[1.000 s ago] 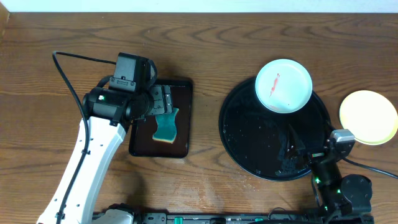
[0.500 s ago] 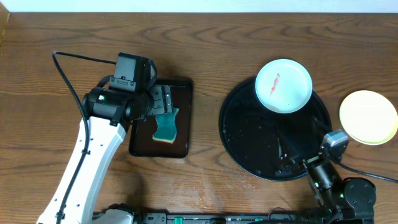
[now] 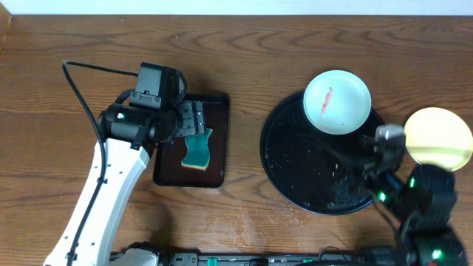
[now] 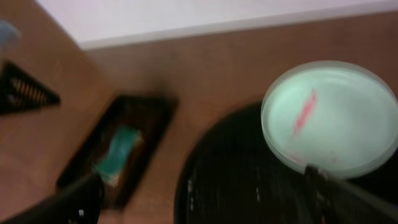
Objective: Clean dirty plates on tray and stack at the side
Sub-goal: 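Release the yellow plate and move the right gripper back to the tray, then pull the stained pale green plate to the tray center with the right gripper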
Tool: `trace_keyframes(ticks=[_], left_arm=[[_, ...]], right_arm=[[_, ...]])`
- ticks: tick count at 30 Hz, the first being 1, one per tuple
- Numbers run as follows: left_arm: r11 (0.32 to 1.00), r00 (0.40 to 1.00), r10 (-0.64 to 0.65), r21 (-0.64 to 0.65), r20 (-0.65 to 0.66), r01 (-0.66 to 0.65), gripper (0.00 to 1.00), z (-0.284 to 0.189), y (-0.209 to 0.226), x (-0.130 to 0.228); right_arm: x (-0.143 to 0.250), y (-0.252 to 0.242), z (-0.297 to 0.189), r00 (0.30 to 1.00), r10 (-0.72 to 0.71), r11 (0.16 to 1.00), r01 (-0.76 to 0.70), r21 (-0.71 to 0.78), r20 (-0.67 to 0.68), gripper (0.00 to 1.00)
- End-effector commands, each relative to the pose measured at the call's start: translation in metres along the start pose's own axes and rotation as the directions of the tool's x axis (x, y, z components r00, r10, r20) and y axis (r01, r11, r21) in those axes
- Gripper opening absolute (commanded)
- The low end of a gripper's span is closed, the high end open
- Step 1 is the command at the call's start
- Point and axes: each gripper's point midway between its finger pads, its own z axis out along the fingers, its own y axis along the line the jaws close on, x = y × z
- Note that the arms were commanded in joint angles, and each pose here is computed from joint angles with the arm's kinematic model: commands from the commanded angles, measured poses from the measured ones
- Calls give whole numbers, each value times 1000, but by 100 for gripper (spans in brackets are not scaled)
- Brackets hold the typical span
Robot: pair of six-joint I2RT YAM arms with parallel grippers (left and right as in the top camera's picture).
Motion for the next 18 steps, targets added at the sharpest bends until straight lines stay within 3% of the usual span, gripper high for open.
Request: trace_keyframes(ticks=[1,9,14,15,18], left_arm=[[1000,1000,11,9,19,-11,84,-6,-3,-6],[997,999,7,81,-32,-4,84,-5,-14,5],[990,997,-68,-125,-47,62,83,19,25,17],[984,995,-88,-159,-55,78,81,26,33,22],[980,986,-100,-187,-133,74,61,64,42,44]], right_arm=[[-24,6,7,991,-7,1000,8,8,-134,99],[-16,-9,56,912,120,993,-117,30,-392,99],[6,-17,68,858,171,985,-164,57,-485,90],[8,-17,68,855,173,985,-164,61,-489,88],[8,-19,68,855,174,985,-160,70,-489,84]])
